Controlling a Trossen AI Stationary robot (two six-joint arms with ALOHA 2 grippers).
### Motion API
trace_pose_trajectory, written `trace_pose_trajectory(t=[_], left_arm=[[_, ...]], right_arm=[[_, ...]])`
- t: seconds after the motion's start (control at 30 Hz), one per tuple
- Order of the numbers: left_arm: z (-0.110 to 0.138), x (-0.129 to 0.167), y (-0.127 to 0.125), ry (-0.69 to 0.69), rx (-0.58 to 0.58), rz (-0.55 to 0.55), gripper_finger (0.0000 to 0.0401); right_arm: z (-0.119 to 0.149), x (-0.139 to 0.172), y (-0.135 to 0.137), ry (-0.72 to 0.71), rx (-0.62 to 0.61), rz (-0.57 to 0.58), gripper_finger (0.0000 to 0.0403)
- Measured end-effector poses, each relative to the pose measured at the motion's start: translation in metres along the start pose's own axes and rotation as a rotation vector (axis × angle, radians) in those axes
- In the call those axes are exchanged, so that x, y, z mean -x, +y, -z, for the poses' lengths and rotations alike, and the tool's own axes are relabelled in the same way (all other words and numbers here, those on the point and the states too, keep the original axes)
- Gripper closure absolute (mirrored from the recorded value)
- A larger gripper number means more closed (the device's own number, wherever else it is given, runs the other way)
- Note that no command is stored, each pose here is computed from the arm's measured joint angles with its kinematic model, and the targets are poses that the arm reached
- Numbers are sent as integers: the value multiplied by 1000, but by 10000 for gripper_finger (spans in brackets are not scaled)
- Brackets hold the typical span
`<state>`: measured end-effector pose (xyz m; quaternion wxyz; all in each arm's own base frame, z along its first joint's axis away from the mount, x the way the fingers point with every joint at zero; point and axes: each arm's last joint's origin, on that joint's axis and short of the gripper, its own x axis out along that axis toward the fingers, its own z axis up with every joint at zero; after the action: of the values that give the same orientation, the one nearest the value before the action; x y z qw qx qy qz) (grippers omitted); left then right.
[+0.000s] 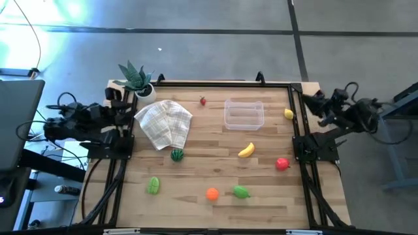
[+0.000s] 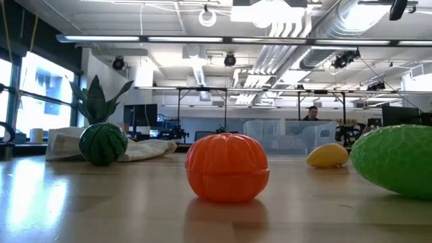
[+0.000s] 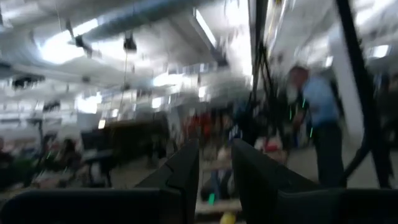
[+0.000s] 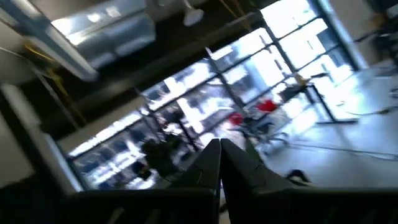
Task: Pick and placing Produce into tupperware
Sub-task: Prepare the transparent container
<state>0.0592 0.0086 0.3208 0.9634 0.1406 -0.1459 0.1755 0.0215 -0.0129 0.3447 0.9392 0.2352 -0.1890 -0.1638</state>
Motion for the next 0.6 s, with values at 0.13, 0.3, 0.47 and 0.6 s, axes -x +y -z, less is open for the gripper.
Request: trace_pose_trajectory(t=[0.13, 0.3, 0.47, 0.6], left_arm=[[-5, -21, -5, 132, -45, 42, 316], [-12, -40, -8, 231, -79, 74, 316], [-13, -60, -8, 267, -51, 138, 316], [10, -91, -11, 377, -2, 262, 316]], right_arm=[[-17, -9, 12, 40, 92, 48, 403], [-31, -29, 35, 120, 209, 68, 403], [-33, -55, 61, 239, 316, 95, 403], [-14, -83, 77, 372, 314, 44, 403]])
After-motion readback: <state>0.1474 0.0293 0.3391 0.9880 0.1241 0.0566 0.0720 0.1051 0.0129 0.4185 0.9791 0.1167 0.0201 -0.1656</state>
